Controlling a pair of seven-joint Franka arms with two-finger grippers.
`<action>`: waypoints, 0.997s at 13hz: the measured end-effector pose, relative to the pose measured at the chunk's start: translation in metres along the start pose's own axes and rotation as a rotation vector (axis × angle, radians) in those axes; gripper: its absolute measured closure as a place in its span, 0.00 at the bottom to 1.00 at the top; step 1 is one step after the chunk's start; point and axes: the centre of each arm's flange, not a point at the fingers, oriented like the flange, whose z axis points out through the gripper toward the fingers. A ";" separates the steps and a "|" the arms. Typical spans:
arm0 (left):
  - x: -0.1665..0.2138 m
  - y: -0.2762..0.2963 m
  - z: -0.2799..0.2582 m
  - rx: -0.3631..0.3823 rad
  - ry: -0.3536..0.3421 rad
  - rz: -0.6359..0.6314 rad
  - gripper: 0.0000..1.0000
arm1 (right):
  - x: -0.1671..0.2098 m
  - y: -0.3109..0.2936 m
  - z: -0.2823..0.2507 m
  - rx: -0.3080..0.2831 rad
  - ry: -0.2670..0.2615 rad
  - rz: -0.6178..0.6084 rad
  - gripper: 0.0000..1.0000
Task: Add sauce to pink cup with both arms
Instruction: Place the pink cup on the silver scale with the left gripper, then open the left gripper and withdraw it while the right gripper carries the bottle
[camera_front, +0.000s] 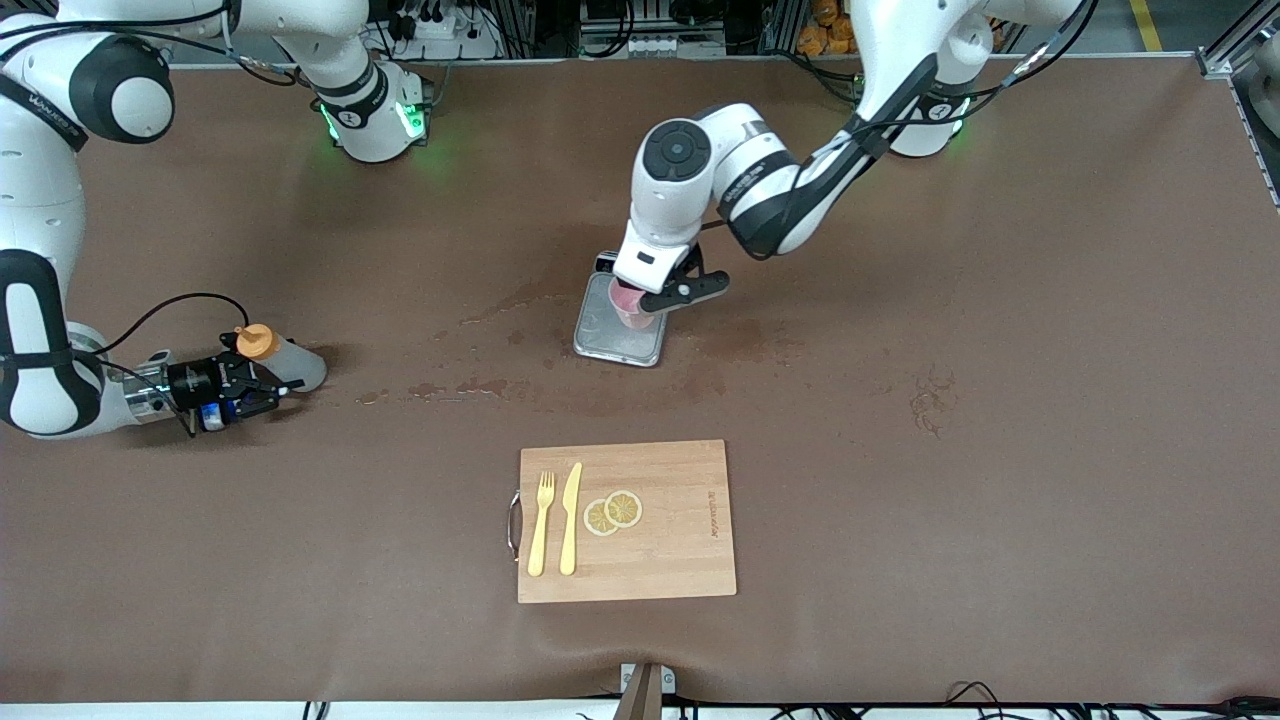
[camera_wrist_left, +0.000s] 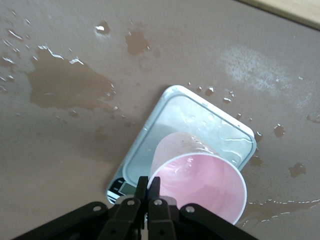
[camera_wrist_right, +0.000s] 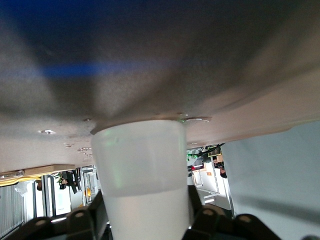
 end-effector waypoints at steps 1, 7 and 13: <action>-0.003 0.004 0.008 0.004 0.002 -0.005 0.97 | 0.000 0.000 0.000 0.000 0.000 0.000 0.41; -0.004 0.013 0.026 -0.016 -0.005 -0.020 0.97 | -0.005 -0.003 0.008 -0.029 -0.024 0.004 0.52; 0.004 0.012 0.027 -0.021 0.000 -0.032 0.57 | -0.083 -0.046 0.017 -0.093 0.058 0.104 0.59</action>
